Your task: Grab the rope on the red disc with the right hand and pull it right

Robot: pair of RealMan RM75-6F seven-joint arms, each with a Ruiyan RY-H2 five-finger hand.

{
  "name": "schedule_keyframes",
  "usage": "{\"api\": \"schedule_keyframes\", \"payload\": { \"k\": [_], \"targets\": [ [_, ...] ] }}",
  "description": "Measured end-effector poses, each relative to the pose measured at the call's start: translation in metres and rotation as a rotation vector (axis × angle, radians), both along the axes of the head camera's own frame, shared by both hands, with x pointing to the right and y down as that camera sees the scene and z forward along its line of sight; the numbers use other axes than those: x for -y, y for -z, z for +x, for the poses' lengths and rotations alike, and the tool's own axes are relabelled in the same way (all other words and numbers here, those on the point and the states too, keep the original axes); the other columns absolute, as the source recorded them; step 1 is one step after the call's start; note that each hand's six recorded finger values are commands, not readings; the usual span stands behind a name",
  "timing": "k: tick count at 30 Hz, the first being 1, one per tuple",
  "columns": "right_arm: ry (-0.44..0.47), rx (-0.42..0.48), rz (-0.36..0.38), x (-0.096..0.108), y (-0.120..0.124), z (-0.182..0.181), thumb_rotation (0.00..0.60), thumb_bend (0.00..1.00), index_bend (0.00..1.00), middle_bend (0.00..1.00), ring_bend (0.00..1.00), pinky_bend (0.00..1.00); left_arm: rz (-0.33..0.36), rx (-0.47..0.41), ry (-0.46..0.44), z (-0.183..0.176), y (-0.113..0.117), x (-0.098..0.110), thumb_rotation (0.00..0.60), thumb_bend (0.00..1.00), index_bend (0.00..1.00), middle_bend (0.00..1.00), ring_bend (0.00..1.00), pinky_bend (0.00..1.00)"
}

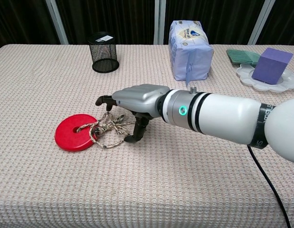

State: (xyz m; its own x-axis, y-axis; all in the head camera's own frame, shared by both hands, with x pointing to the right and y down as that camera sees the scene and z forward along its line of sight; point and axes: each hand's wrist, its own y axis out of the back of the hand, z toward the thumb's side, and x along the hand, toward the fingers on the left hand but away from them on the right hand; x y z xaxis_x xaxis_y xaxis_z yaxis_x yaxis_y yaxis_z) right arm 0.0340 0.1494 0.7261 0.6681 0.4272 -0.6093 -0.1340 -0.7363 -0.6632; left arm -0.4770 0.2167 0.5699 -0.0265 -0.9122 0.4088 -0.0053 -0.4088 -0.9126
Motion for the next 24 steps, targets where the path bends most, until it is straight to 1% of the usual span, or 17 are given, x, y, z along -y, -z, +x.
{"api": "schedule_keyframes", "payload": {
  "k": [3,5,9,12,16,24],
  "targets": [
    [-0.007,0.005,-0.013,-0.0015,-0.0019,-0.0024,0.6,0.25,0.05,0.21,0.0,0.0,-0.001,-0.001,0.004,-0.001,0.0,-0.0009,0.6,0.0,0.13,0.1,0.05,0.13],
    [-0.009,0.008,-0.016,-0.0021,-0.0024,-0.0041,0.6,0.26,0.12,0.24,0.0,0.0,-0.004,-0.001,0.009,-0.0021,-0.0004,-0.0018,0.6,0.0,0.13,0.1,0.05,0.13],
    [-0.005,0.012,0.012,-0.0015,-0.0016,-0.0041,0.6,0.29,0.25,0.32,0.0,0.0,-0.002,0.0,0.011,-0.0035,-0.0001,-0.0023,0.6,0.0,0.13,0.1,0.05,0.13],
    [0.001,0.011,0.04,-0.0012,-0.0018,-0.0032,0.6,0.31,0.32,0.37,0.01,0.0,-0.003,-0.002,0.012,-0.0036,-0.0003,-0.0022,0.6,0.0,0.13,0.1,0.05,0.13],
    [-0.003,0.022,0.071,-0.0003,0.0001,-0.0029,0.6,0.32,0.38,0.41,0.04,0.0,-0.004,-0.004,0.013,-0.004,-0.0005,-0.003,0.6,0.0,0.13,0.1,0.05,0.13],
    [-0.037,0.027,0.106,0.0047,0.0011,0.0053,0.6,0.34,0.47,0.48,0.09,0.0,-0.009,-0.011,0.016,-0.0045,-0.0019,-0.0033,0.6,0.0,0.13,0.1,0.05,0.13]
  ]
}}
